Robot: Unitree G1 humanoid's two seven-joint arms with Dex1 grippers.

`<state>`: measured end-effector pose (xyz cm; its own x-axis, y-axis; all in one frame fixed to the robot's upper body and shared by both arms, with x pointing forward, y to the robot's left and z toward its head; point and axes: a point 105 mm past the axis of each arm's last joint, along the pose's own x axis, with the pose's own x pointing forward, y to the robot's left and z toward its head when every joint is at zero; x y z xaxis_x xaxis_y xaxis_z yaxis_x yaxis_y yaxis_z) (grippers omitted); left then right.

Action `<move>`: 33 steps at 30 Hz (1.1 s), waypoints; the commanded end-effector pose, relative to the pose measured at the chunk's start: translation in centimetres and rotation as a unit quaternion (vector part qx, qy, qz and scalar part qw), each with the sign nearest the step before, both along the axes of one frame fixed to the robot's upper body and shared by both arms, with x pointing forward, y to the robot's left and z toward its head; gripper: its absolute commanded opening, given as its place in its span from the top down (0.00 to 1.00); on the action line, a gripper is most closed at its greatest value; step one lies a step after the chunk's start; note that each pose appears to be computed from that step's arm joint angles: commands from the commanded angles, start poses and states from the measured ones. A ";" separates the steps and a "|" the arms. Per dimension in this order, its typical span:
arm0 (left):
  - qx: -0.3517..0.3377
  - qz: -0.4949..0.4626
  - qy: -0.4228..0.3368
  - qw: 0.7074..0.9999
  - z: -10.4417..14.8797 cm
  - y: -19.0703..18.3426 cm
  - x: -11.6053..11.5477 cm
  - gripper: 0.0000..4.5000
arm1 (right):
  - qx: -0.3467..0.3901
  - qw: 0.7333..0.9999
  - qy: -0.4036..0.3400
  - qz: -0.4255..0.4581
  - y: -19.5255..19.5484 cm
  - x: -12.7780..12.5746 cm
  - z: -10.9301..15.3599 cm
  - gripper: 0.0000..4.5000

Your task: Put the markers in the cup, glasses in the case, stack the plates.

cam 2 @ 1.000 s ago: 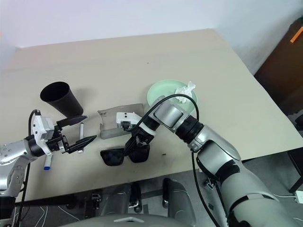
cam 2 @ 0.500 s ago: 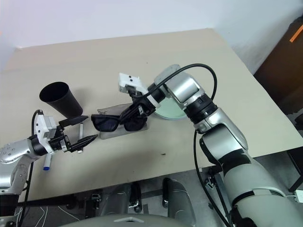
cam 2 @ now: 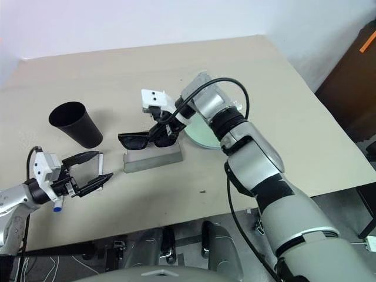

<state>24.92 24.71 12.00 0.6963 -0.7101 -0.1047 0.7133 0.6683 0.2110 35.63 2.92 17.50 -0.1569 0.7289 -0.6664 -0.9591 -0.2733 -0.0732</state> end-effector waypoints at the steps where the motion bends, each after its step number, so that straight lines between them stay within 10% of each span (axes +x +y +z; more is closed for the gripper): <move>1: 0.012 0.003 -0.028 1.000 1.4 0.2 -0.4 0.00 | -0.005 1.000 -0.014 0.019 0.5 -0.2 0.1 0.99; 16: 0.021 0.008 -0.036 0.999 1.8 0.3 -0.2 0.00 | -0.047 0.998 0.048 0.019 1.4 -1.5 -2.7 0.99; 29: 0.020 0.006 -0.038 0.999 1.7 0.1 0.1 0.00 | -0.005 0.999 0.040 -0.010 2.4 -0.8 -0.3 0.09; 33: 0.021 0.006 -0.039 0.999 1.8 0.2 0.2 0.00 | 0.037 0.998 0.037 -0.029 2.6 -0.3 1.4 0.09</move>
<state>25.08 24.86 13.12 0.7111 -0.6967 -0.0944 0.6927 0.6712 0.2639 35.16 4.77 16.59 -0.1842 0.7377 -0.6495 -0.9759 -0.2161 0.0312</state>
